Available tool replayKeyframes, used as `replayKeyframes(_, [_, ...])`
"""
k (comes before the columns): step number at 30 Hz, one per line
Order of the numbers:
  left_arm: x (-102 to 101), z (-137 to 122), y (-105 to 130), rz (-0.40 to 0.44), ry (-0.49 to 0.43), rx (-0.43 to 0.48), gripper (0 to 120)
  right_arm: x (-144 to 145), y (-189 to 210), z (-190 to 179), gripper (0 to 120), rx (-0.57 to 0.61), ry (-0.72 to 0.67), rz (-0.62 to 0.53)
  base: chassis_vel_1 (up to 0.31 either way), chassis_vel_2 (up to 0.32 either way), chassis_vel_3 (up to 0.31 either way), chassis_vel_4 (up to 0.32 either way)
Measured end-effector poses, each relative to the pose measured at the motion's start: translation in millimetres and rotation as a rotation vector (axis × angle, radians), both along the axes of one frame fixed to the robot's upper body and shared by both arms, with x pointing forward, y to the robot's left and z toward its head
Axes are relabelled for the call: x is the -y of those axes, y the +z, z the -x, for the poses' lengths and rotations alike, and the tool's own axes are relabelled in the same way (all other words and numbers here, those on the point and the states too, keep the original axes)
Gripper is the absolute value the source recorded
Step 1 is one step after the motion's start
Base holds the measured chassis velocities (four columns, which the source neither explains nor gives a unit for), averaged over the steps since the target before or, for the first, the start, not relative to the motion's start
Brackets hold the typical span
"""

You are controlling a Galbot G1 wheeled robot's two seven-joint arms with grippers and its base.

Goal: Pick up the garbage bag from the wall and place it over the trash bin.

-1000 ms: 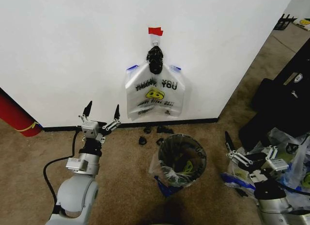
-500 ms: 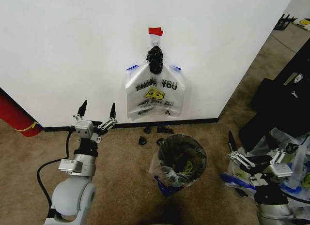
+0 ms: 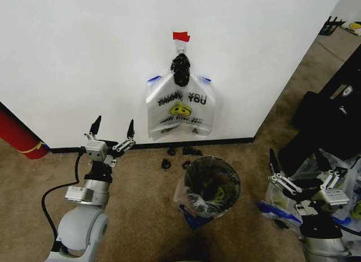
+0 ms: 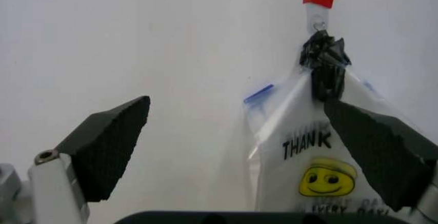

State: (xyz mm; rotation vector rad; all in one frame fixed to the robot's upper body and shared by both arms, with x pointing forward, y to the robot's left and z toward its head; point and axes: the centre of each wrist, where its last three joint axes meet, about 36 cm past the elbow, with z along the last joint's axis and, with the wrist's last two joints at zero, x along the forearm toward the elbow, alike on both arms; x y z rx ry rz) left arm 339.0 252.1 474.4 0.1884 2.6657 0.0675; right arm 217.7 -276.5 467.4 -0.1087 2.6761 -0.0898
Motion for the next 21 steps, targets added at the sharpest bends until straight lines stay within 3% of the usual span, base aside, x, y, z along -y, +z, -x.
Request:
replayKeyframes(6, [2.6, 4.0, 2.0, 0.027, -0.017, 0.000, 100, -0.2, -2.7, -1.0, 100, -0.002, 0.002, -0.016, 0.000, 0.000, 0.000, 0.000])
replayKeyframes(13, [10.6, 9.6, 11.3, 0.126, -0.042, 0.030, 100, -9.0, 13.9, 0.8, 100, -0.015, 0.030, -0.111, 0.000, 0.000, 0.000, 0.000])
replayKeyframes(15, [14.2, 13.0, 11.1, 0.185, -0.052, 0.056, 100, -5.5, 20.5, 0.5, 100, -0.020, 0.019, -0.076, 0.000, 0.000, 0.000, 0.000])
replayKeyframes(21, [8.2, 25.8, 12.1, 0.148, -0.029, 0.031, 100, -2.6, 35.9, -2.6, 100, -0.052, -0.072, 0.040, 0.000, 0.000, 0.000, 0.000])
